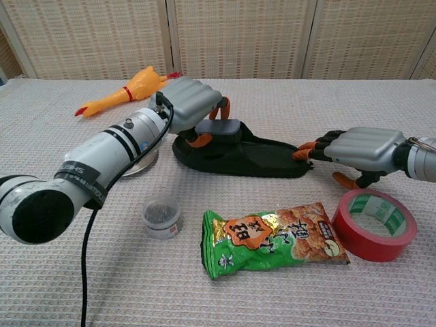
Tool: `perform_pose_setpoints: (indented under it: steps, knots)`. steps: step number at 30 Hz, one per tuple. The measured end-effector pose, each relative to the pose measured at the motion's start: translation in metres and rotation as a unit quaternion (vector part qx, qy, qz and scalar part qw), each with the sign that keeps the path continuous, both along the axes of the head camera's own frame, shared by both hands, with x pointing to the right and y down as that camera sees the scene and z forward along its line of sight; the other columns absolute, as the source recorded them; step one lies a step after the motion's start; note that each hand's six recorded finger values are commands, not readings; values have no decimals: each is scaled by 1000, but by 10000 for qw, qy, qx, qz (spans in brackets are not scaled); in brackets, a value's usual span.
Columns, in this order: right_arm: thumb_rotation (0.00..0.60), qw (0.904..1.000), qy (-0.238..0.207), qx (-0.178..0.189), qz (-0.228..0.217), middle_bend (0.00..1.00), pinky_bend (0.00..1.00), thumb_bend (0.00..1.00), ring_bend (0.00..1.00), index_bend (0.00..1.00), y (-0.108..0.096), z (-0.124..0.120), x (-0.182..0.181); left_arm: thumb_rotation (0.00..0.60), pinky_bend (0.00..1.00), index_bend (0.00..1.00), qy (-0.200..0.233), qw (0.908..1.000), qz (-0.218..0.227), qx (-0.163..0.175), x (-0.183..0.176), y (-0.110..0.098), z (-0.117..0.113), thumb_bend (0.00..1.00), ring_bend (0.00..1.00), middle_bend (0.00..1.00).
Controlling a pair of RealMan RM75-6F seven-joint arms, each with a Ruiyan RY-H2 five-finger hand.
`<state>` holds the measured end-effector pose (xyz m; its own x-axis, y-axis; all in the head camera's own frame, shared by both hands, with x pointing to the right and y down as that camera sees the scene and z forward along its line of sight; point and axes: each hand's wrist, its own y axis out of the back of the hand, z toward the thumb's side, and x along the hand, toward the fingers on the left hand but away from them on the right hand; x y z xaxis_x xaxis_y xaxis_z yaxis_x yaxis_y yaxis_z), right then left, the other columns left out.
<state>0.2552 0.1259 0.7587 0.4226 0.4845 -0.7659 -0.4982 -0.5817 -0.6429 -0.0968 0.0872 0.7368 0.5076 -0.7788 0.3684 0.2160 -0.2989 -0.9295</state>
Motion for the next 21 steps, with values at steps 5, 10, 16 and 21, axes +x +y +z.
perform_pose_setpoints:
  steps: [5, 10, 16, 21]
  knots:
    - [600, 10000, 27, -8, -5, 0, 0, 654, 0, 91, 1, -1, 1, 600, 928, 682, 70, 9999, -81, -28, -7, -7, 1, 581, 895, 798]
    - [600, 10000, 37, -19, -3, 0, 0, 655, 0, 91, 1, -1, 1, 600, 928, 681, 25, 10000, -48, -44, -10, -9, 3, 578, 895, 797]
    - [600, 10000, 47, -5, 5, 0, 0, 656, 0, 91, 1, -4, 3, 600, 928, 678, 144, 9998, -78, -57, -8, -7, 0, 579, 895, 794]
    - [600, 10000, 19, 10, 3, 0, 0, 656, 0, 91, 2, -5, 2, 600, 928, 679, 398, 9990, 141, -156, 10, 10, -7, 577, 895, 793]
